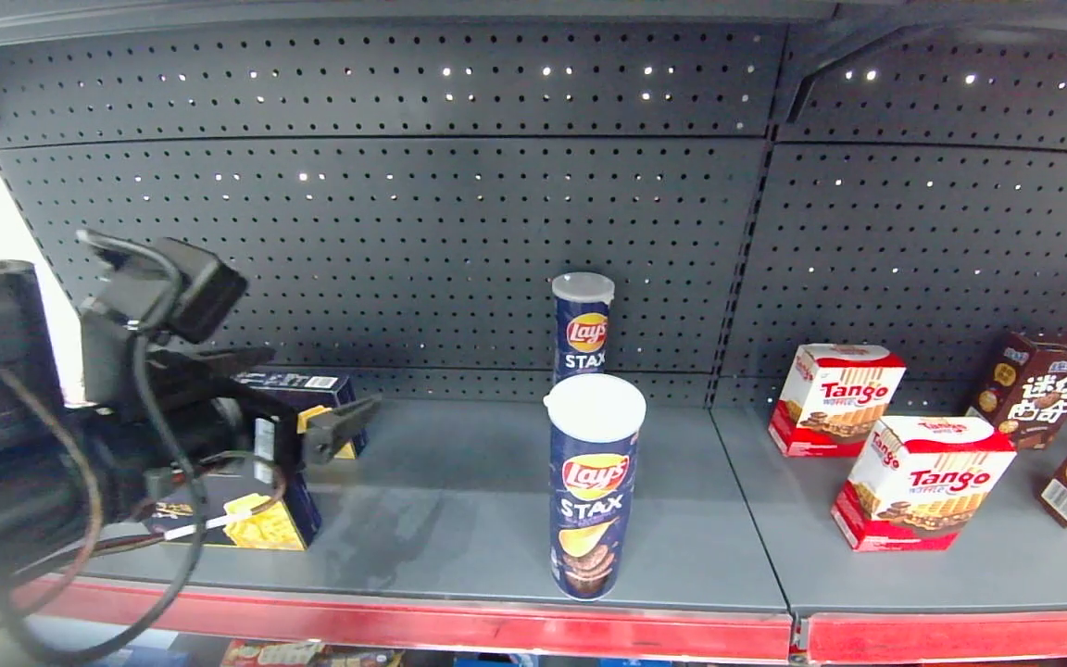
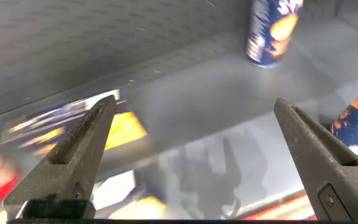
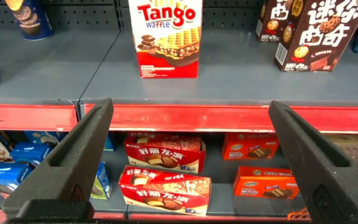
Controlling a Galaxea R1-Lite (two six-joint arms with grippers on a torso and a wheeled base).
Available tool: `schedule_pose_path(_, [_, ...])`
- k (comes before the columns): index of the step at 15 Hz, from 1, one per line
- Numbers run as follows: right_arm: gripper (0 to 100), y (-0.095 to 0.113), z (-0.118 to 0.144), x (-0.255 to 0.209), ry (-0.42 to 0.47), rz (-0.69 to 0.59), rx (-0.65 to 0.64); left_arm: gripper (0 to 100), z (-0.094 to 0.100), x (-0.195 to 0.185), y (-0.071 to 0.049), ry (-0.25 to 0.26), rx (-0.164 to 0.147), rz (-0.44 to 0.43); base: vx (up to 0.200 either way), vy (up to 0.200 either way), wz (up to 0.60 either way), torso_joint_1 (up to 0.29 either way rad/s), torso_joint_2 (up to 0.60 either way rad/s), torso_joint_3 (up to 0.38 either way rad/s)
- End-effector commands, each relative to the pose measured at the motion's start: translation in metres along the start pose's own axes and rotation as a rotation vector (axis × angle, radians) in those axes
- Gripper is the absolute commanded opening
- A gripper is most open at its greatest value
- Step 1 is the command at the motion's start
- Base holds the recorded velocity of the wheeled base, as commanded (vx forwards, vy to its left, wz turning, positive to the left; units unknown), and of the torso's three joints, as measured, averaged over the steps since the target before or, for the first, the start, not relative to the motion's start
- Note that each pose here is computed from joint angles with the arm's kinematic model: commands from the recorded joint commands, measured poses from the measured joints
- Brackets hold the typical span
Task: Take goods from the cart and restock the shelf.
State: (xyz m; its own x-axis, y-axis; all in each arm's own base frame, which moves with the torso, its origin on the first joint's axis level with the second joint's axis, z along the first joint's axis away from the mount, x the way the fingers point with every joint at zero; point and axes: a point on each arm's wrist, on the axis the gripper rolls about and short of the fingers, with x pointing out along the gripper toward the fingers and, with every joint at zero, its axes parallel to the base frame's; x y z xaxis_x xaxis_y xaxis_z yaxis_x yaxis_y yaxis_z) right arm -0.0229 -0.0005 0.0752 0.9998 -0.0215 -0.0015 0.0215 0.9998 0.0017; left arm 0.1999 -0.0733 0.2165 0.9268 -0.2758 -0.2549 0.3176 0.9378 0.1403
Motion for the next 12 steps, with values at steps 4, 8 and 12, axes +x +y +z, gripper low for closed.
schedule_pose_path(4, [100,0.000,0.000,0.000,0.002,0.000,0.000,100,-0.072,-0.148,0.012,-0.193,-0.096,0.247,0.000,0.000,0.00,0.000,0.00,0.000])
schedule_pose_path(8, [100,0.000,0.000,0.000,0.002,0.000,0.000,100,-0.155,-0.171,-0.004,-0.216,-0.241,0.412,0.000,0.000,0.00,0.000,0.00,0.000])
schedule_pose_path(12, [100,0.000,0.000,0.000,0.002,0.000,0.000,100,-0.189,-0.191,-0.020,-0.247,-0.217,0.333,0.000,0.000,0.00,0.000,0.00,0.000])
